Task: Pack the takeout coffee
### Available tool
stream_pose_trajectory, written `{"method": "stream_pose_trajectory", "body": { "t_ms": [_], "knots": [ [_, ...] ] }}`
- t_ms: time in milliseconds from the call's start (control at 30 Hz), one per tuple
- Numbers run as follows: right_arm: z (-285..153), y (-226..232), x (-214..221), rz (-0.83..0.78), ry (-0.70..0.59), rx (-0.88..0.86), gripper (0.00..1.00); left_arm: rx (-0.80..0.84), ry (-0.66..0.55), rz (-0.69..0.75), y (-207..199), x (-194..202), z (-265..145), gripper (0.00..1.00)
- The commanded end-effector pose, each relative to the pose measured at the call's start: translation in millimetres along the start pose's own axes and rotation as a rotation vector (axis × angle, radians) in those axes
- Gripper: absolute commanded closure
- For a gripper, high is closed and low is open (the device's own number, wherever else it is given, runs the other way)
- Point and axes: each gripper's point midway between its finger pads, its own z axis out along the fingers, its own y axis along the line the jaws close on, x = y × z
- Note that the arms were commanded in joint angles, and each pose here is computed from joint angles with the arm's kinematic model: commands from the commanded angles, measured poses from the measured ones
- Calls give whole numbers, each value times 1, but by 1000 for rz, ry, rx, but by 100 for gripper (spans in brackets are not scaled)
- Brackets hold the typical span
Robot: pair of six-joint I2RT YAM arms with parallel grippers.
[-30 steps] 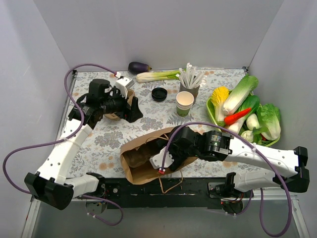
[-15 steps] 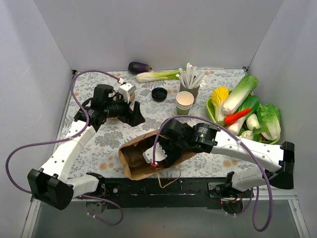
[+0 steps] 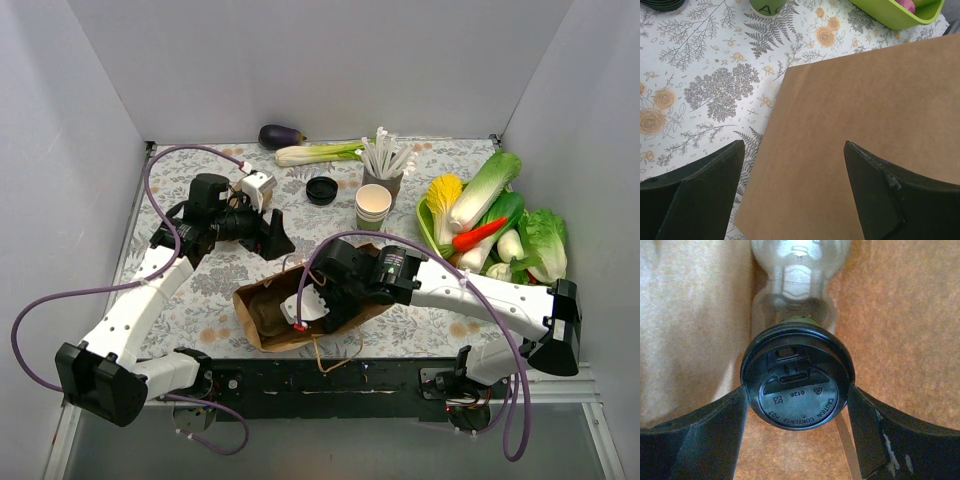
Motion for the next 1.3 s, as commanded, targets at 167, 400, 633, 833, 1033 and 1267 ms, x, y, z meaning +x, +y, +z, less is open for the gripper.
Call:
{"method": "stream_pose_trajectory", "body": {
  "t_ms": [167, 400, 633, 833, 1033, 1267],
  "knots": [
    [-1, -29, -5, 12, 5, 115, 99, 121, 0, 64, -21, 11, -4, 20],
    [10, -24, -8, 35, -34, 62, 99, 109, -30, 123, -18, 6, -5, 20],
    [19, -9, -1, 44, -55, -13, 99, 72, -71, 160, -17, 2, -13, 20],
    [24, -9, 2, 71, -71, -44, 99, 57, -62, 148, -14, 5, -12, 20],
    [26, 1, 6, 121, -66, -163, 99, 44, -62, 130, -13, -4, -13, 20],
    [23, 0, 4, 182, -40, -238, 99, 18, -90, 127, -14, -17, -22, 19]
  ]
}}
